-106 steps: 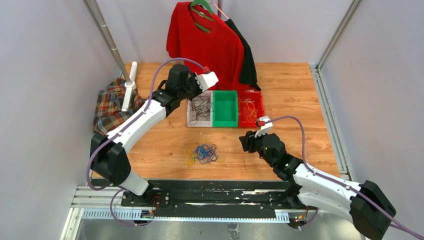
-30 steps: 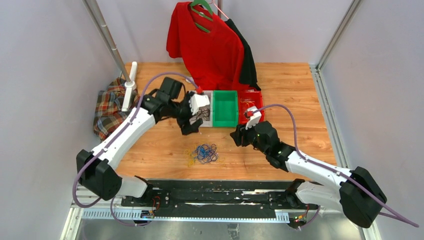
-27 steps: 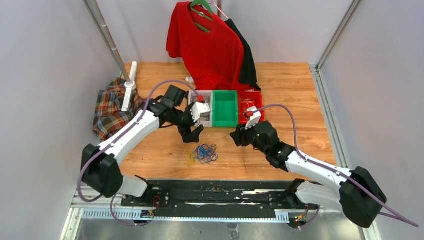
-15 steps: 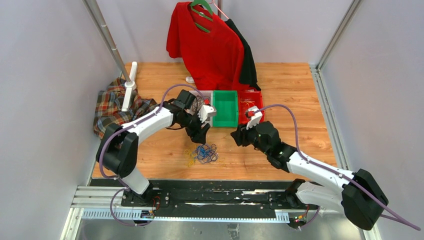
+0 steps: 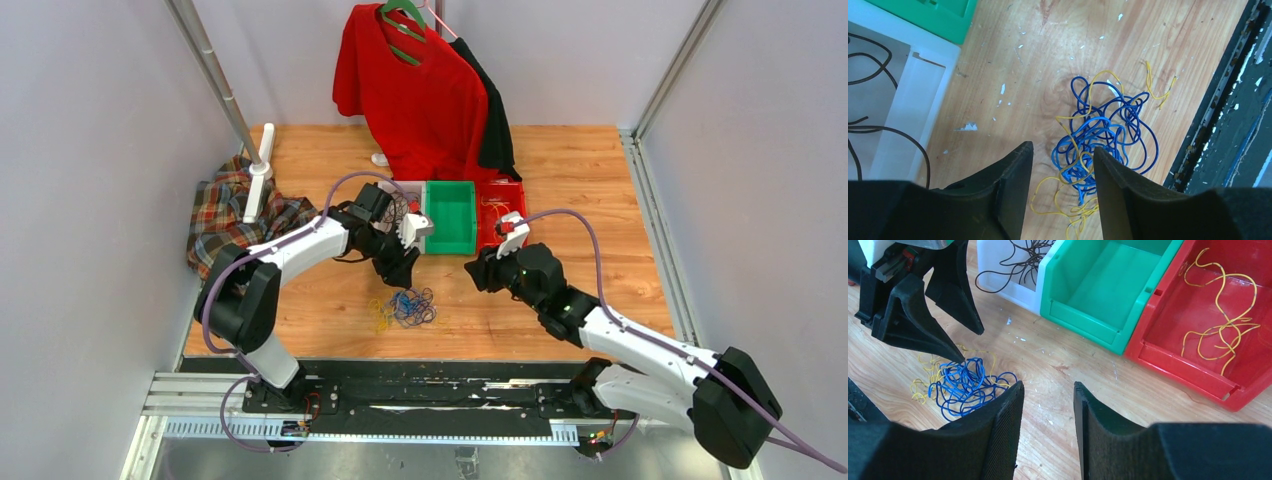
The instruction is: Untangle the cables
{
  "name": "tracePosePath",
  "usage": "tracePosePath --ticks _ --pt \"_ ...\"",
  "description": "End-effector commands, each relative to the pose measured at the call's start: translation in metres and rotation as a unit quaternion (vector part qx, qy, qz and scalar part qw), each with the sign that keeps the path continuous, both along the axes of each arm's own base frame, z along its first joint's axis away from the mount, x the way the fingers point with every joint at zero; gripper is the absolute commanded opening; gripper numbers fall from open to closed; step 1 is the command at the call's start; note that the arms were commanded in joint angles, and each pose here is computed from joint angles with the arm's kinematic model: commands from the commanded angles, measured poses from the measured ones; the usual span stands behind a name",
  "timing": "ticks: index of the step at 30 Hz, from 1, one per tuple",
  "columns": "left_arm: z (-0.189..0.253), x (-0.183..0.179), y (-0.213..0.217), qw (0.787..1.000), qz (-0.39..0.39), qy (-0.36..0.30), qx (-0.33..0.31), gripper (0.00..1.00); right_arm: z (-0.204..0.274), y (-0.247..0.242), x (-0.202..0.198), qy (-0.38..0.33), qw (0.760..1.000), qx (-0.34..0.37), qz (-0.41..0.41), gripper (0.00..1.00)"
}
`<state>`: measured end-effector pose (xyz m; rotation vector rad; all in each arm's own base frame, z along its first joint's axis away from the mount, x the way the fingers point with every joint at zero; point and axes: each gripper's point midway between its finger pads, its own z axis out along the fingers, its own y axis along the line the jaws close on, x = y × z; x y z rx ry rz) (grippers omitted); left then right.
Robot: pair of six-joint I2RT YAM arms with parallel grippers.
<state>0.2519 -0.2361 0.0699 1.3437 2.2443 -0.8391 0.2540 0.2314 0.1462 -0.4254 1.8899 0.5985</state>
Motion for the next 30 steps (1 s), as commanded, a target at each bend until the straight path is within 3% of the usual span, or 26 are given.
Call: tracePosePath --ticks 1,3,7,9,21,26,30 --pt "0.004 -0.005 -0.007 1.000 -0.017 0.001 -0.017 0.52 0.011 -0.006 0.002 -0.011 1.000 0.003 -0.009 0.41" --pt "-0.001 -0.002 -0.007 1.000 -0.013 0.004 -0.009 0.42 0.011 -0.007 0.001 -0.013 1.000 0.004 -0.010 0.40" --pt "0.005 0.000 -0.008 1.000 -0.007 0.006 -0.009 0.10 0.014 -0.009 0.000 -0.017 1.000 0.007 -0.011 0.36" --pt "0.022 -0.002 -0.010 1.000 -0.005 0.002 -0.020 0.01 0.018 -0.008 0.001 -0.021 1.000 0.010 -0.011 0.36" --pt "0.148 -0.030 0.003 0.995 0.001 -0.066 -0.070 0.01 0.065 0.036 -0.007 -0.061 0.995 0.044 0.069 0.47" --pt "0.177 -0.042 0.007 0.994 0.001 -0.075 -0.084 0.01 0.094 0.072 -0.024 -0.084 0.987 0.056 0.124 0.64" --pt "0.201 -0.048 0.012 0.991 -0.001 -0.099 -0.092 0.01 0.112 0.100 -0.033 -0.090 0.980 0.076 0.157 0.68"
